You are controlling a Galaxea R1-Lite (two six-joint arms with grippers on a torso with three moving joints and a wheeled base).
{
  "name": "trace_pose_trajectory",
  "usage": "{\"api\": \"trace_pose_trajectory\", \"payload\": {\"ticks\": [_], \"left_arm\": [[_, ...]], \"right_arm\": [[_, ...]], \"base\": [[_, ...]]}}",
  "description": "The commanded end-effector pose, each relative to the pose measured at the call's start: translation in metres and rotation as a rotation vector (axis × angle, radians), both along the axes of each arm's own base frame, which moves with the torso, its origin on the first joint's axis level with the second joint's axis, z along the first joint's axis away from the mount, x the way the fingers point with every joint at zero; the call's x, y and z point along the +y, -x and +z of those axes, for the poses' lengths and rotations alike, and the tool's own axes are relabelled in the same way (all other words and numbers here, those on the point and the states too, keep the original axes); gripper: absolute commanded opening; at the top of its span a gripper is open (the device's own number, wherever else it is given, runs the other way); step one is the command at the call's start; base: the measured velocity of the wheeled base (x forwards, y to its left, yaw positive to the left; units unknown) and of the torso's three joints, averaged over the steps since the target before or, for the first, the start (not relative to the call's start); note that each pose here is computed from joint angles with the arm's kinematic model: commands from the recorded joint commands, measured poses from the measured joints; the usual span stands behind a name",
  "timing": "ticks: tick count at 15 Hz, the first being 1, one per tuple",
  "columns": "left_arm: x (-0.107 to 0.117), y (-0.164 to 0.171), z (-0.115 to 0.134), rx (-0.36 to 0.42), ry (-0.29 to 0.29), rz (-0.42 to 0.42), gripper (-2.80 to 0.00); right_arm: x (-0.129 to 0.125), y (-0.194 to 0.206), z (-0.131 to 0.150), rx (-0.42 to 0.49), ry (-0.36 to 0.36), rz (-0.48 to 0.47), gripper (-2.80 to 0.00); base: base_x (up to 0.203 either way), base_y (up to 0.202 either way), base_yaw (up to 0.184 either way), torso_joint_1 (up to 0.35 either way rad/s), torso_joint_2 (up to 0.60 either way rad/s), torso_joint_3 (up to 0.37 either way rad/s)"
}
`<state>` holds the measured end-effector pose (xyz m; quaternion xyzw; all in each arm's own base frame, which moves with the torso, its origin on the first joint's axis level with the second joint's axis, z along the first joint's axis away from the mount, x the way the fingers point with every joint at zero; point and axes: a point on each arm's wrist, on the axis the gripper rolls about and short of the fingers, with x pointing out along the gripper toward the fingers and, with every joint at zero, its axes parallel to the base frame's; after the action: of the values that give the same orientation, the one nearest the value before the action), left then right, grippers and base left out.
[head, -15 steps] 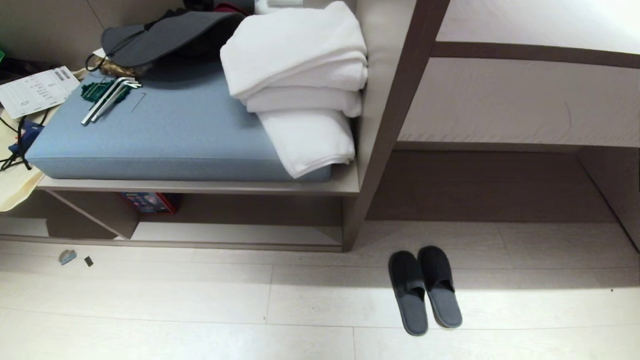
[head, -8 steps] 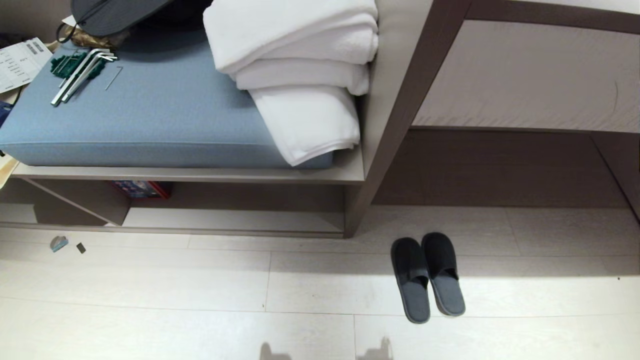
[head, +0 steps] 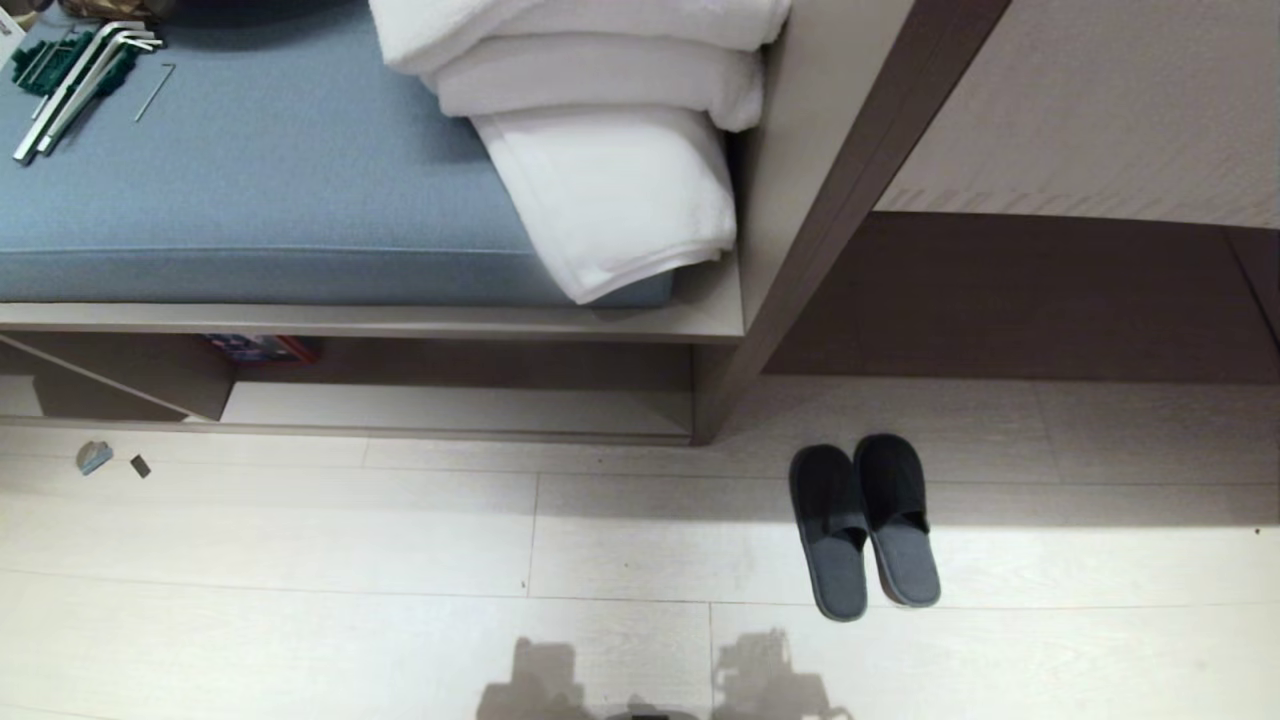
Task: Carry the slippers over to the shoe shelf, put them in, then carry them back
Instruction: Pick up the slippers on the floor
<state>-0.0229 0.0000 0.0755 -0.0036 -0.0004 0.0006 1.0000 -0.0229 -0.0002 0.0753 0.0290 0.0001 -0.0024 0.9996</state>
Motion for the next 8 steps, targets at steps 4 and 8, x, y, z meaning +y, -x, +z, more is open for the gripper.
{"api": "trace_pose_trajectory", "payload": {"ticks": [4, 8], "left_arm": [[0.0000, -0.0001, 0.0000, 0.001, 0.002, 0.000, -2.80], [0.0000, -0.0001, 0.0000, 0.001, 0.002, 0.000, -2.80]], "right_arm": [[0.0000, 0.0001, 0.0000, 0.000, 0.000, 0.000, -2.80], [0.0000, 0.0001, 0.0000, 0.000, -0.002, 0.000, -2.80]], "base": [[0.000, 0.000, 0.000, 0.004, 0.00, -0.195], [0.000, 0.000, 0.000, -0.001, 0.00, -0.201]]}}
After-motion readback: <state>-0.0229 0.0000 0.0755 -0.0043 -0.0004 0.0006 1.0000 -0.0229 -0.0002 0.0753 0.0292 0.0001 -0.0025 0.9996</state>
